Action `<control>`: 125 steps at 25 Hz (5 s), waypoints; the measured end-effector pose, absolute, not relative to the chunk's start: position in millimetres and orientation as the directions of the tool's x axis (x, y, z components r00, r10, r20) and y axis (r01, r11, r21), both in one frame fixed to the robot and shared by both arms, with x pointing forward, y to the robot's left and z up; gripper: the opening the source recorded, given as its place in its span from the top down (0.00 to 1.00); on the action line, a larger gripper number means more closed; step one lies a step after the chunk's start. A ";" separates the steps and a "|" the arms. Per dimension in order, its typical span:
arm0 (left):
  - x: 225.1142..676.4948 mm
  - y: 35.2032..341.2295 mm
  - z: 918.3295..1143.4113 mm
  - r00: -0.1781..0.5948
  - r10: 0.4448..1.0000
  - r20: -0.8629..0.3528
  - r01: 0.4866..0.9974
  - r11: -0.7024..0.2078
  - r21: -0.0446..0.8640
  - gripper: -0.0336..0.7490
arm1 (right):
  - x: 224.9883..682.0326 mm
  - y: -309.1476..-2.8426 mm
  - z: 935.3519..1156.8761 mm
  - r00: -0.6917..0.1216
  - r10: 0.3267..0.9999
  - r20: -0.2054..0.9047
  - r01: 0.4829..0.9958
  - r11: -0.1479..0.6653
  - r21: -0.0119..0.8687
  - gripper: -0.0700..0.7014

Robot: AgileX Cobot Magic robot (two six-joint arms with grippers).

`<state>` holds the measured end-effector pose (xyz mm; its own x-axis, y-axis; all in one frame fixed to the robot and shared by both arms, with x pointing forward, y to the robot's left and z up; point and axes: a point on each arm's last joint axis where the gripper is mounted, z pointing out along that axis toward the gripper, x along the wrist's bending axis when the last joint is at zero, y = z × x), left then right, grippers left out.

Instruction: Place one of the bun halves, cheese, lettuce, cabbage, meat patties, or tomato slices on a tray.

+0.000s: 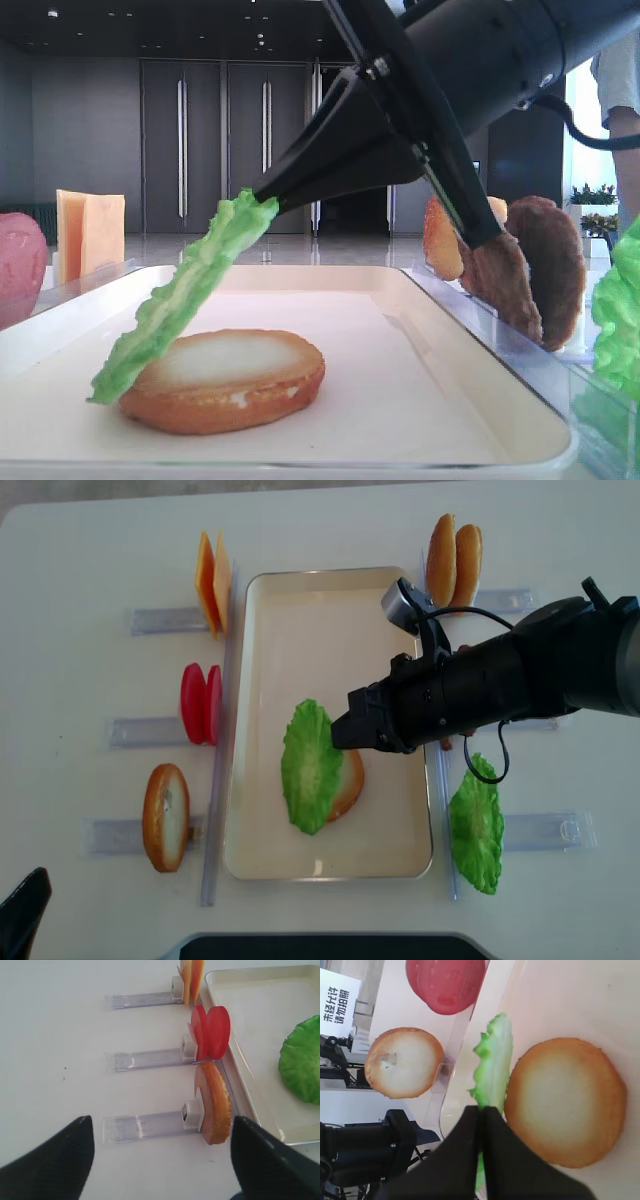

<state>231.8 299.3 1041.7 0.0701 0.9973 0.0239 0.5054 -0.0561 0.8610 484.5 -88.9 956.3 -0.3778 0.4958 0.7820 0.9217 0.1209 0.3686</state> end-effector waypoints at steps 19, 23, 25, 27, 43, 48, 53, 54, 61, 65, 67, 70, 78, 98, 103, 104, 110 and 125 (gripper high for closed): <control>231.8 299.3 1041.7 0.070 0.997 0.024 0.505 -0.056 0.861 0.12 | 486.5 -96.5 952.9 -0.412 0.521 0.748 0.908 0.165 0.385 0.88; 231.8 299.3 1041.7 0.070 0.997 0.024 0.505 -0.056 0.861 0.12 | 486.8 -96.6 952.7 -0.413 0.524 0.745 0.907 0.164 0.387 0.88; 231.8 299.3 1041.7 0.070 0.997 0.024 0.505 -0.056 0.861 0.12 | 487.2 -96.8 952.4 -0.413 0.528 0.742 0.907 0.162 0.389 0.88; 231.8 299.3 1041.7 0.070 0.997 0.024 0.505 -0.056 0.861 0.12 | 487.7 -97.1 952.4 -0.414 0.533 0.738 0.906 0.160 0.393 0.87; 231.8 299.3 1041.7 0.070 0.997 0.024 0.505 -0.056 0.861 0.12 | 487.3 -98.2 952.0 -0.452 0.539 0.711 0.887 0.190 0.420 0.35; 231.8 299.3 1041.7 0.070 0.997 0.024 0.505 -0.056 0.861 0.12 | 486.5 -99.5 954.1 -0.474 0.545 0.692 0.876 0.207 0.436 0.25; 231.8 299.3 1041.7 0.070 0.997 0.024 0.505 -0.056 0.861 0.12 | 484.3 -105.0 973.7 -0.522 0.568 0.636 0.838 0.203 0.506 0.23; 231.8 299.3 1041.7 0.070 0.997 0.024 0.505 -0.056 0.861 0.12 | 482.3 -106.7 980.1 -0.532 0.570 0.626 0.830 0.204 0.519 0.23; 231.8 299.3 1041.7 0.070 0.997 0.024 0.505 -0.056 0.861 0.12 | 466.0 -117.6 1019.3 -0.576 0.573 0.583 0.788 0.198 0.583 0.23; 231.8 299.3 1041.7 0.070 0.997 0.024 0.505 -0.056 0.861 0.12 | 454.0 -125.8 1039.0 -0.595 0.584 0.552 0.766 0.202 0.610 0.23; 231.8 299.3 1041.7 0.070 0.997 0.024 0.505 -0.056 0.861 0.12 | 447.6 -130.9 1046.0 -0.592 0.602 0.535 0.767 0.219 0.603 0.23; 231.8 299.3 1041.7 0.070 0.997 0.024 0.505 -0.056 0.861 0.12 | 445.9 -139.5 1054.2 -0.589 0.670 0.452 0.760 0.267 0.593 0.23; 231.8 299.3 1041.7 0.070 0.997 0.024 0.505 -0.056 0.861 0.12 | 464.0 -165.9 1094.4 -0.460 0.874 0.158 0.782 0.315 0.537 0.23; 231.9 301.6 1041.7 0.050 0.998 0.040 0.506 -0.060 0.860 0.12 | 489.8 -333.8 1120.3 0.205 0.979 -0.018 0.871 -0.174 0.460 0.23; 231.9 302.3 1041.7 0.044 0.998 0.046 0.507 -0.062 0.860 0.12 | 485.4 -339.0 1122.7 0.227 0.974 -0.022 0.867 -0.192 0.460 0.23; 231.9 302.3 1041.7 0.044 0.998 0.046 0.507 -0.062 0.860 0.12 | 483.0 -338.6 1125.2 0.227 0.974 -0.021 0.863 -0.191 0.469 0.23; 231.9 302.4 1041.7 0.043 0.998 0.046 0.507 -0.062 0.860 0.12 | 454.3 -334.8 1155.0 0.240 0.971 -0.003 0.786 -0.193 0.587 0.23; 231.9 302.5 1041.7 0.041 0.998 0.046 0.507 -0.060 0.860 0.12 | 312.0 -314.0 1193.3 0.178 0.983 -0.044 0.487 -0.049 0.872 0.23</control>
